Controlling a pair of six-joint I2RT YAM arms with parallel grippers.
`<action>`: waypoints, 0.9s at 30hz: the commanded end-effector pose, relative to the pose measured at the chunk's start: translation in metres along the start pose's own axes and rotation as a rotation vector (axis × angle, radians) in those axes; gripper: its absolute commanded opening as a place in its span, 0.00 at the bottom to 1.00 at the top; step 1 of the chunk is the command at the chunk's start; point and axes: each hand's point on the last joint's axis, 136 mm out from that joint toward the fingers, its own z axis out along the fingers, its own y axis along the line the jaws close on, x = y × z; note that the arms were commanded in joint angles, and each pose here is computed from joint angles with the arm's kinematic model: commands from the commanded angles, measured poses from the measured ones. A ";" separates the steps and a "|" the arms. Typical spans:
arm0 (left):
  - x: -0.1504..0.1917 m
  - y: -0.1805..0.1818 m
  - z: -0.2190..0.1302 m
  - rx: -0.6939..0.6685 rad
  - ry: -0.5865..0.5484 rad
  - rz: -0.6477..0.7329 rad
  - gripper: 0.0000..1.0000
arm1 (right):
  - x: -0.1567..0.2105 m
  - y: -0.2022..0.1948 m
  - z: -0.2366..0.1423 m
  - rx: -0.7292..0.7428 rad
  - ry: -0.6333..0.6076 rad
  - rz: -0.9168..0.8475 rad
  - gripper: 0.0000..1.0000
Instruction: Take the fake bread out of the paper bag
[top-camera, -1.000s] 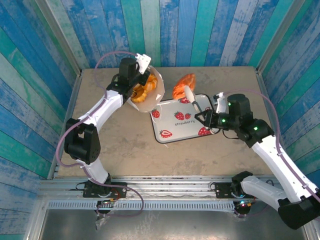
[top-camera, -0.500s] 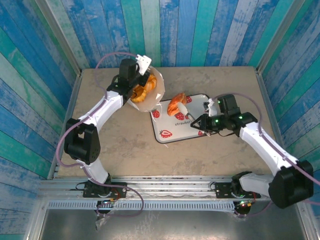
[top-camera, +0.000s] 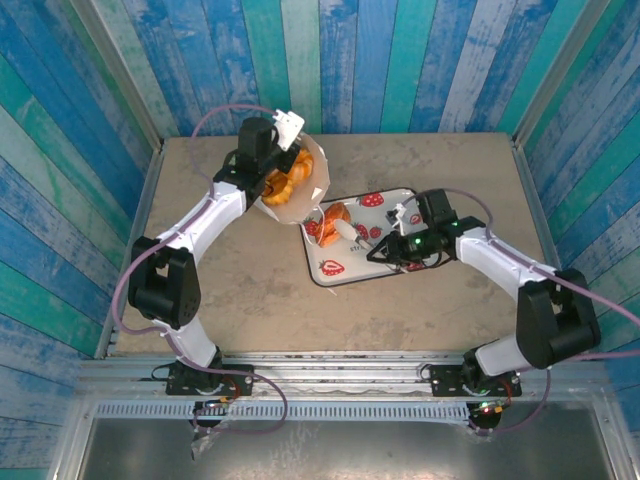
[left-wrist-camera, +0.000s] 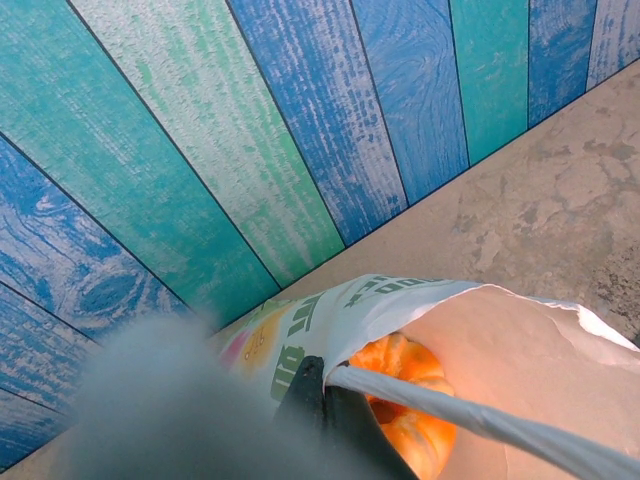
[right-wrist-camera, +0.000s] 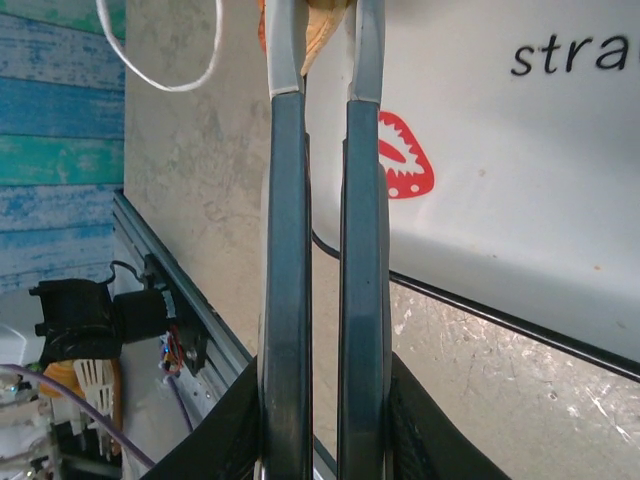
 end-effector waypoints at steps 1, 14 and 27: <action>-0.034 0.013 -0.029 -0.024 -0.087 0.012 0.00 | -0.014 0.021 0.003 -0.083 -0.002 -0.101 0.24; -0.029 0.013 -0.032 -0.034 -0.078 0.014 0.00 | -0.022 0.014 0.035 -0.102 0.083 -0.104 0.26; -0.036 0.016 -0.035 -0.037 -0.096 0.006 0.00 | -0.011 -0.020 0.031 0.039 0.093 0.009 0.40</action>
